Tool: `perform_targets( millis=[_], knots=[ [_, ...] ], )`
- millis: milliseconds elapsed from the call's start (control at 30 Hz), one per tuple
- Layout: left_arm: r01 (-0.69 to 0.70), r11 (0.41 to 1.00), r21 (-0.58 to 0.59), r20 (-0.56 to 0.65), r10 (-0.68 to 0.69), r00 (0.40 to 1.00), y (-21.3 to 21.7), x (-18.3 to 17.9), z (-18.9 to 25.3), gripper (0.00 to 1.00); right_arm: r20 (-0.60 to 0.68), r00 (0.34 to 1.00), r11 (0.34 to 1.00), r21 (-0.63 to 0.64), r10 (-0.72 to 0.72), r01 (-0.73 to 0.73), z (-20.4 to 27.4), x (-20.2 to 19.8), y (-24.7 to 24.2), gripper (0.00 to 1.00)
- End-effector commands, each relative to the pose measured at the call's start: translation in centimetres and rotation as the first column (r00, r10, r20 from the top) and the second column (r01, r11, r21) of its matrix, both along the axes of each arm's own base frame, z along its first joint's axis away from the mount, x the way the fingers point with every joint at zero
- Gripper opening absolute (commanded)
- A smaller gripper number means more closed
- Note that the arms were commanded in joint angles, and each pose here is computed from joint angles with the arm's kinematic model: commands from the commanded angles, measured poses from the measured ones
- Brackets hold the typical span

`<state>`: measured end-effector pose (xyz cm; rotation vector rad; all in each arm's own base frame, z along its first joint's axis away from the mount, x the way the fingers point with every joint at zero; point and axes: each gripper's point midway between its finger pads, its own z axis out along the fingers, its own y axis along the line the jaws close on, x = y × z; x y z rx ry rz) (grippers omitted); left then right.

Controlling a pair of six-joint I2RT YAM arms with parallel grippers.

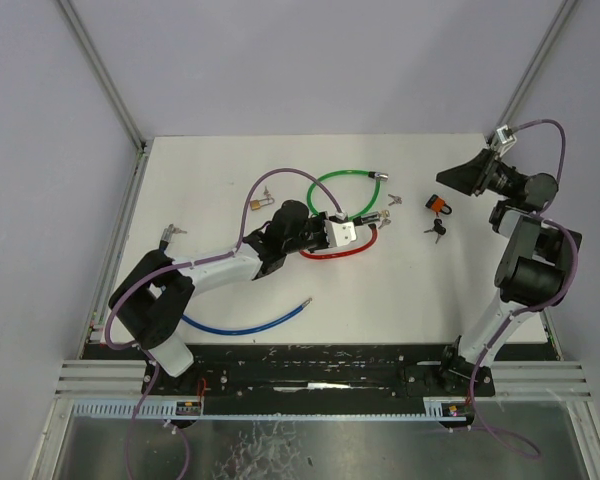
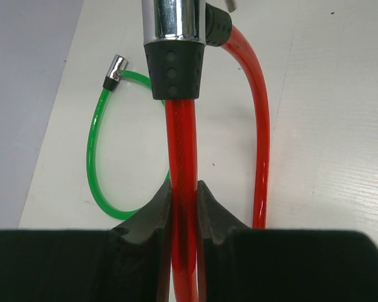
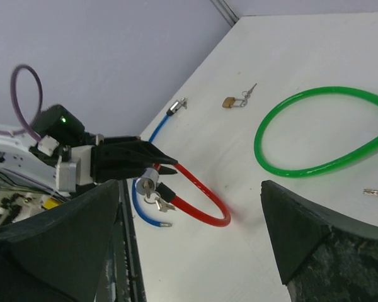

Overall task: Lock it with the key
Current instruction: Lock the lock.

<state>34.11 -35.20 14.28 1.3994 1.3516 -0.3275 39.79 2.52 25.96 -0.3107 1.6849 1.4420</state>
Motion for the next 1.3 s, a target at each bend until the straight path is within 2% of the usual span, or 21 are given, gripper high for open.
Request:
perform_targets(
  millis=[0, 133, 267, 367, 433, 567, 633, 667, 700, 733, 767, 833, 900, 1000, 1033, 1100, 1133, 1200, 1267],
  knots=[
    [0.022, 0.999, 0.04, -0.09, -0.018, 0.996, 0.7, -1.6, -2.1, 0.0, 0.317, 0.948, 0.991, -0.128, 0.013, 0.029, 2.2, -1.9, 1.6, 1.0],
    [0.021, 0.999, 0.043, -0.091, -0.017, 0.996, 0.8, -1.6, -2.1, 0.0, 0.408, 0.91, 0.977, -0.212, 0.071, 0.018, 2.7, -2.5, 1.7, 1.0],
    [0.022, 0.999, 0.045, -0.093, -0.018, 0.996, 0.8, -1.7, -2.1, 0.0, 0.358, 0.931, 0.98, -0.199, 0.072, 0.001, 3.2, -1.5, 1.0, 1.0],
    [0.022, 0.999, 0.046, -0.093, -0.018, 0.996, 0.8, -1.6, -2.1, 0.0, 0.288, 0.957, 0.992, -0.125, 0.022, 0.015, 3.2, -0.7, 0.8, 1.0],
    [0.023, 0.999, 0.047, -0.092, -0.019, 0.996, 0.8, -1.6, -2.0, 0.0, 0.292, 0.956, 0.996, -0.066, -0.04, 0.061, 3.8, -1.0, 1.2, 1.0],
    [0.024, 0.998, 0.051, -0.09, -0.02, 0.996, 0.8, -1.5, -2.2, 0.0, 0.435, 0.896, 0.993, -0.042, -0.084, 0.114, 7.2, -4.0, 3.7, 1.0],
    [0.025, 0.998, 0.054, -0.095, -0.02, 0.995, 0.8, -1.6, -2.3, 0.0, 0.447, 0.878, 0.976, -0.043, -0.171, 0.212, 7.9, -3.1, 3.4, 1.0],
    [0.024, 0.998, 0.054, -0.096, -0.019, 0.995, 0.8, -1.6, -2.3, 0.0, 0.432, 0.852, 0.937, -0.045, -0.295, 0.347, 8.1, -1.4, 2.1, 1.0],
    [0.025, 0.998, 0.055, -0.099, -0.019, 0.995, 0.8, -1.6, -2.3, 0.0, 0.468, 0.818, 0.891, -0.124, -0.336, 0.437, 7.2, -0.5, 1.6, 1.0],
    [0.026, 0.998, 0.055, -0.098, -0.02, 0.995, 0.8, -1.6, -2.3, 0.0, 0.519, 0.759, 0.809, -0.195, -0.394, 0.554, 6.8, 0.6, 0.6, 1.0],
    [0.027, 0.998, 0.053, -0.095, -0.021, 0.995, 0.8, -1.7, -2.2, 0.0, 0.572, 0.734, 0.78, -0.243, -0.365, 0.577, 6.5, 0.5, 0.9, 1.0],
    [0.028, 0.998, 0.051, -0.092, -0.023, 0.995, 0.8, -1.7, -2.1, 0.0, 0.662, 0.702, 0.801, -0.256, -0.262, 0.541, 6.8, -0.8, 2.2, 1.0],
    [0.031, 0.998, 0.053, -0.092, -0.026, 0.995, 0.7, -1.6, -2.1, 0.0, 0.801, 0.595, 0.831, -0.291, -0.06, 0.475, 7.0, -2.7, 3.9, 1.0],
    [0.032, 0.998, 0.056, -0.091, -0.026, 0.995, 0.8, -1.6, -2.1, 0.0, 0.874, 0.46, 0.811, -0.379, 0.155, 0.446, 5.2, -4.4, 4.8, 1.0],
    [0.033, 0.998, 0.057, -0.091, -0.028, 0.995, 0.8, -1.7, -2.1, 0.0, 0.879, 0.411, 0.805, -0.419, 0.242, 0.42, 4.5, -5.0, 5.3, 1.0],
    [0.033, 0.998, 0.058, -0.087, -0.027, 0.996, 0.8, -1.7, -2.1, 0.0, 0.851, 0.322, 0.743, -0.522, 0.415, 0.419, 2.0, -5.4, 5.4, 0.98],
    [0.031, 0.998, 0.058, -0.086, -0.026, 0.996, 0.9, -1.6, -2.0, 0.0, 0.822, 0.226, 0.699, -0.565, 0.523, 0.438, 0.9, -5.7, 5.4, 0.95],
    [0.033, 0.998, 0.058, -0.085, -0.028, 0.996, 0.9, -1.6, -2.0, 0.0, 0.763, 0.083, 0.664, -0.605, 0.641, 0.44, -0.5, -6.6, 5.8, 0.86],
    [0.035, 0.998, 0.058, -0.085, -0.03, 0.996, 0.8, -1.7, -2.0, 0.0, 0.718, -0.033, 0.661, -0.62, 0.695, 0.424, -1.3, -7.6, 6.3, 0.81]
  ],
)
